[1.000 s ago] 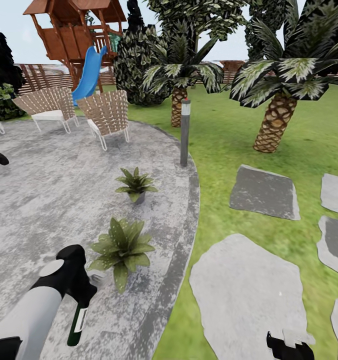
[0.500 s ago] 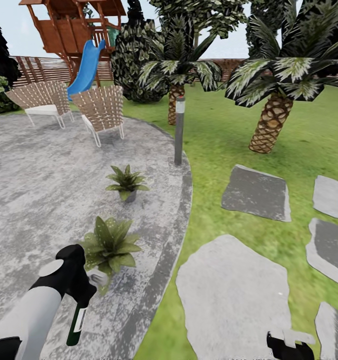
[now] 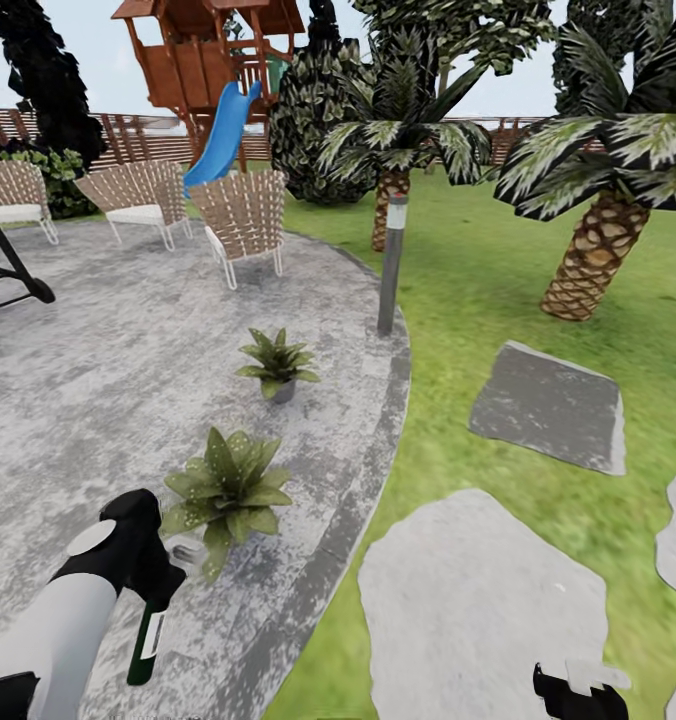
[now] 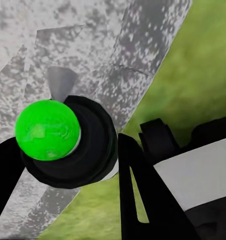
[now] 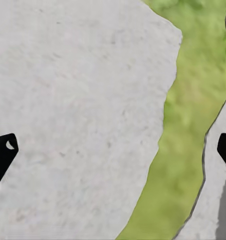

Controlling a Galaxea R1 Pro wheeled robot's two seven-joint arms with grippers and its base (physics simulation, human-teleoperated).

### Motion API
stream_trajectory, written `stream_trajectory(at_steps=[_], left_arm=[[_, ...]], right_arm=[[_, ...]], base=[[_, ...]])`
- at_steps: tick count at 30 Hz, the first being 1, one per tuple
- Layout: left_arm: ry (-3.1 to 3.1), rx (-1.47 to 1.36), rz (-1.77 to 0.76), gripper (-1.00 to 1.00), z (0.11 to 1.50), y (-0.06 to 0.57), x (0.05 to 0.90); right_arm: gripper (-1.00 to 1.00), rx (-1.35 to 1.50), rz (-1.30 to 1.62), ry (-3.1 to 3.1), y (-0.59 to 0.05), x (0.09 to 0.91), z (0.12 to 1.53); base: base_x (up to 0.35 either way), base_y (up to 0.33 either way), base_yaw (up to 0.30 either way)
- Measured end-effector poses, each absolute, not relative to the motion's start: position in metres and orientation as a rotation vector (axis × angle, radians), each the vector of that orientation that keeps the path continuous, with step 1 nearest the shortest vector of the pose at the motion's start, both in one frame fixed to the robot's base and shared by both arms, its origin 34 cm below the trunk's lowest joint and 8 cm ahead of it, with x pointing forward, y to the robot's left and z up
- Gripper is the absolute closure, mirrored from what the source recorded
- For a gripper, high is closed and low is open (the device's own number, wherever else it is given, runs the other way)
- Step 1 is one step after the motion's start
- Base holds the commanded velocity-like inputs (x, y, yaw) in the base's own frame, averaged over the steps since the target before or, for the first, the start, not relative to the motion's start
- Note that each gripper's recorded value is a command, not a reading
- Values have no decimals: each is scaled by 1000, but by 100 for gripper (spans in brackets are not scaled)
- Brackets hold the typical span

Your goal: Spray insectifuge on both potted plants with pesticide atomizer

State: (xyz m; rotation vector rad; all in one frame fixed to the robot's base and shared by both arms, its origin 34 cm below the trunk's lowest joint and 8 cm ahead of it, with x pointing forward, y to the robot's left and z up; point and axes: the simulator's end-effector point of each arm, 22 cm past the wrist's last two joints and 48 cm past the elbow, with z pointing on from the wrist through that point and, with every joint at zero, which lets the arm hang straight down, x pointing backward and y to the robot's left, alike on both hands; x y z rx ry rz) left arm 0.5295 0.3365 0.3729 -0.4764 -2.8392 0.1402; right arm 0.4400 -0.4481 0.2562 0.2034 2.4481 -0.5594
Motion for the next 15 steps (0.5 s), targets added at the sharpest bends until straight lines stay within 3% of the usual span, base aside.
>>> stream_trajectory(at_steps=[8,15], left_arm=[[-2842,-486,128,100,373,335,531],[-2844,-484,133,100,373,334,532]], right_arm=[[-100,203,-559,2448,-448,440,256],[-100,204,-560,2447,-448,440,256]], base=[[7,-2,273],[193,-138,57]])
